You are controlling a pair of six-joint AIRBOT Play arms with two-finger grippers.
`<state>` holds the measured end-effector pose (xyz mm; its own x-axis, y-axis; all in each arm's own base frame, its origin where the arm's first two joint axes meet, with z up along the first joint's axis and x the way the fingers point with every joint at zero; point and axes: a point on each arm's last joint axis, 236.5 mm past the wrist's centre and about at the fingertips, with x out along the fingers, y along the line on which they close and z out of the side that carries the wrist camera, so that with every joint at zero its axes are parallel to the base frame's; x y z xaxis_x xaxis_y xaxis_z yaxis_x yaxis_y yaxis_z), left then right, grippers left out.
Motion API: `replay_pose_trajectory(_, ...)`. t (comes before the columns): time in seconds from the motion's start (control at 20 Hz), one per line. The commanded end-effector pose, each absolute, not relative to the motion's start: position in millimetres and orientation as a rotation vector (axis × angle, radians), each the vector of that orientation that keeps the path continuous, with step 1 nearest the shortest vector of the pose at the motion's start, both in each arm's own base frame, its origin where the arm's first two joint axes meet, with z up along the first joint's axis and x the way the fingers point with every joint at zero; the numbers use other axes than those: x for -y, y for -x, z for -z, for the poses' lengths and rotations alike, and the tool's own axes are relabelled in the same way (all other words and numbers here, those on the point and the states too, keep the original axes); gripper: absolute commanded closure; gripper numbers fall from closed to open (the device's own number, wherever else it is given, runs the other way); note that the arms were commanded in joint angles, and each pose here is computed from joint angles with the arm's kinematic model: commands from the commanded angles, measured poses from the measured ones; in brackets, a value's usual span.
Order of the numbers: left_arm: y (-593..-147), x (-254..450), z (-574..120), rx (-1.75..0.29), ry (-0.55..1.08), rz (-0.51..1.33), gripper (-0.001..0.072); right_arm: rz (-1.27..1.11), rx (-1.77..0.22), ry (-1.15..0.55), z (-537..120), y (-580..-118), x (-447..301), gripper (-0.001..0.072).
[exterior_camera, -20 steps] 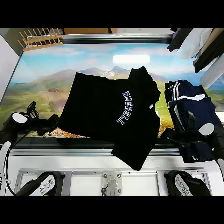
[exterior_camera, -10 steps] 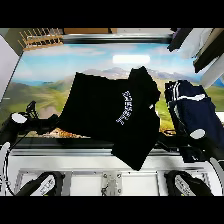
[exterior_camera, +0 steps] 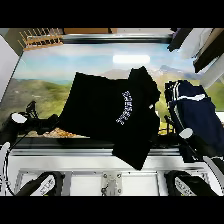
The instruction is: Fold the clothes and pants, and hang the long-sleeved shirts on hangers.
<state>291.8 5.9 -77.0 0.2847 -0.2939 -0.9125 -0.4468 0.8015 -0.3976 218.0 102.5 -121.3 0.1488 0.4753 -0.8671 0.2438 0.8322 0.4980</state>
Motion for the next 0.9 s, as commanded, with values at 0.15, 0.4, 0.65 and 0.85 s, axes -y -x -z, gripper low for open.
replay_pose_trajectory(0.15, -337, -20, 6, -1.119, 0.619, -0.078, 0.0703, -0.264, -1.195, -0.359, 29, -291, -82, 0.0697)
replay_pose_trajectory(0.4, -367, -28, -266, -0.482, 0.411, 0.007, 0.0703, -0.279, -0.547, -0.117, -246, -356, -62, 0.0697)
replay_pose_trajectory(0.65, -254, 4, -478, 0.066, 0.231, 0.051, 0.0703, -0.263, 0.057, -0.044, -477, -276, -59, 0.0697)
replay_pose_trajectory(0.85, -170, 27, -540, 0.315, 0.171, 0.065, 0.0703, -0.243, 0.307, -0.035, -542, -206, -55, 0.0697)
